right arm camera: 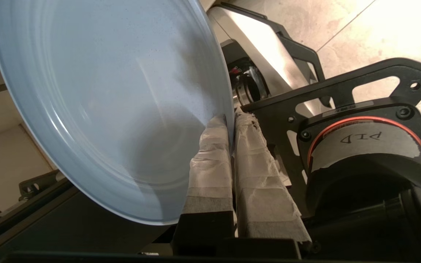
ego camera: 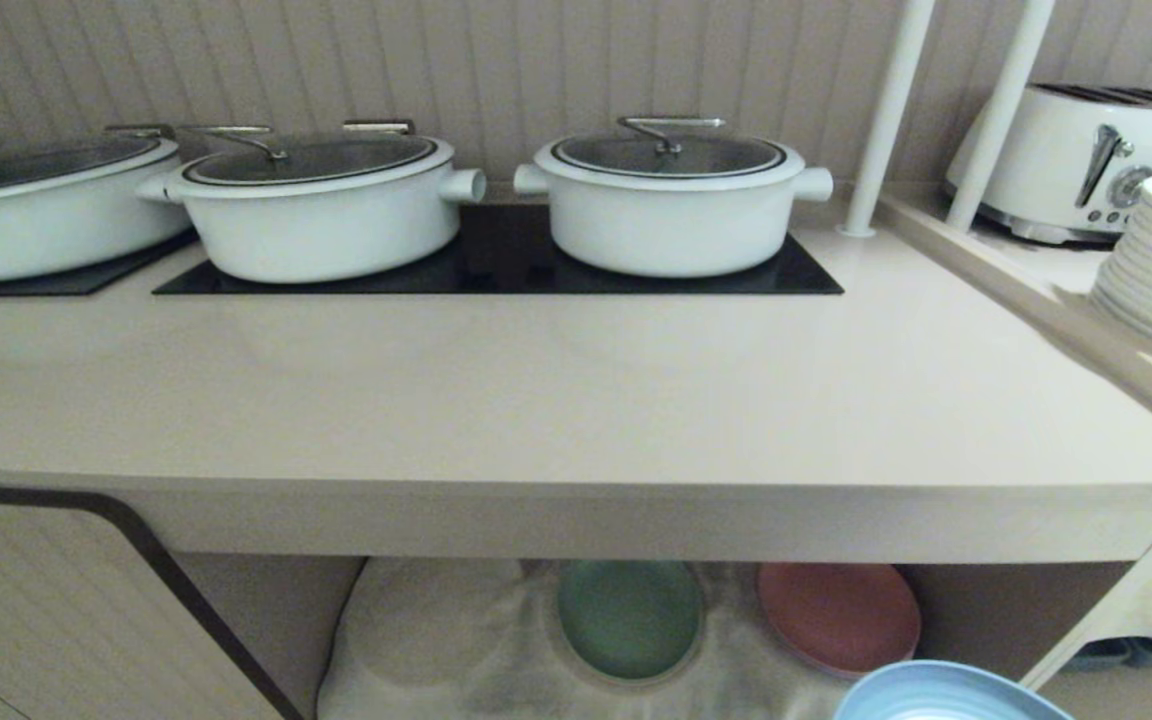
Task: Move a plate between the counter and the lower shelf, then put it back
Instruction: Put the plate in the cupboard
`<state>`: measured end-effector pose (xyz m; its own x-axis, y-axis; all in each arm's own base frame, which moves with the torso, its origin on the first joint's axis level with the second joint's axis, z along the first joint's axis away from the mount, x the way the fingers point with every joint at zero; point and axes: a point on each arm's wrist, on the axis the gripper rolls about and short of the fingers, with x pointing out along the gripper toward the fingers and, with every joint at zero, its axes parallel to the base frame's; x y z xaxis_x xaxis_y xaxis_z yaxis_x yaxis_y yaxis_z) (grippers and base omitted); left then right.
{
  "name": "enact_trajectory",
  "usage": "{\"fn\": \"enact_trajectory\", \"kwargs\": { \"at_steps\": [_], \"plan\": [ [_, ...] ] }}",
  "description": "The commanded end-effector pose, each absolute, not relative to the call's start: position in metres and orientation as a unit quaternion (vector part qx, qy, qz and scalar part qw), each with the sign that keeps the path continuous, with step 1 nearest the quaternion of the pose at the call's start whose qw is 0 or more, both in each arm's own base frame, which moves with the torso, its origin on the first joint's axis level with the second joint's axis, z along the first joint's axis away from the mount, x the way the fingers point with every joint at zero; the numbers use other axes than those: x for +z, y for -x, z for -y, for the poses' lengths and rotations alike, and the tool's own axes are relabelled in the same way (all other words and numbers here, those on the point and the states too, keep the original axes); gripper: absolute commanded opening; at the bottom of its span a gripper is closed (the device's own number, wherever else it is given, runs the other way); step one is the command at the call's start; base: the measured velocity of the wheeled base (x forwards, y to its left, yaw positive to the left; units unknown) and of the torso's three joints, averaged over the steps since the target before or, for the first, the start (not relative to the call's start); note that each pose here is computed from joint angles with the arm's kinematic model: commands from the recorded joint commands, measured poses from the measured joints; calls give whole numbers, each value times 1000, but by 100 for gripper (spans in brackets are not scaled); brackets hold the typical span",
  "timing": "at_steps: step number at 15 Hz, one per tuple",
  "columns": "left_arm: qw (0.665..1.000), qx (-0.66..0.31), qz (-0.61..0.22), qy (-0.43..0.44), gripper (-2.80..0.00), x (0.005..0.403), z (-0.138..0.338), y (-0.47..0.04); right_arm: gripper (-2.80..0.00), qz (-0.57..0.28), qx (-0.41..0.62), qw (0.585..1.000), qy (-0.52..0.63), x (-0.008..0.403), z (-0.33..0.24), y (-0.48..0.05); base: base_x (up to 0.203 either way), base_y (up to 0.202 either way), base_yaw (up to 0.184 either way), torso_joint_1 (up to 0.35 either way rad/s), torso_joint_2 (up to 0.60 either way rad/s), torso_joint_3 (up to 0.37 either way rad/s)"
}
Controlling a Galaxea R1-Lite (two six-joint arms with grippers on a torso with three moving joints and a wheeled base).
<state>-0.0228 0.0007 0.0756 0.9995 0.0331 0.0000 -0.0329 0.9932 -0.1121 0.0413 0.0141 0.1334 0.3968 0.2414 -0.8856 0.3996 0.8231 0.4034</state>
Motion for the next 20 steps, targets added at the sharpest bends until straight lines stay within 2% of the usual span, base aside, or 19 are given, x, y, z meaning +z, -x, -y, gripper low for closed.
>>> {"fn": "enact_trajectory", "kwargs": {
  "at_steps": [1,13,20],
  "plan": [
    [998,17,2,57,-280,76,-1,23,-280,-549,-52,781,-295,133,-14,-41,0,0,0,-265,505,238],
    [998,17,1,57,-280,75,-1,23,-280,-551,-53,780,-293,133,-14,-42,0,0,0,-244,479,231],
    [998,17,1,57,-280,75,-1,23,-280,-551,-53,780,-292,132,-14,-42,0,0,0,-196,343,142]
  ]
}}
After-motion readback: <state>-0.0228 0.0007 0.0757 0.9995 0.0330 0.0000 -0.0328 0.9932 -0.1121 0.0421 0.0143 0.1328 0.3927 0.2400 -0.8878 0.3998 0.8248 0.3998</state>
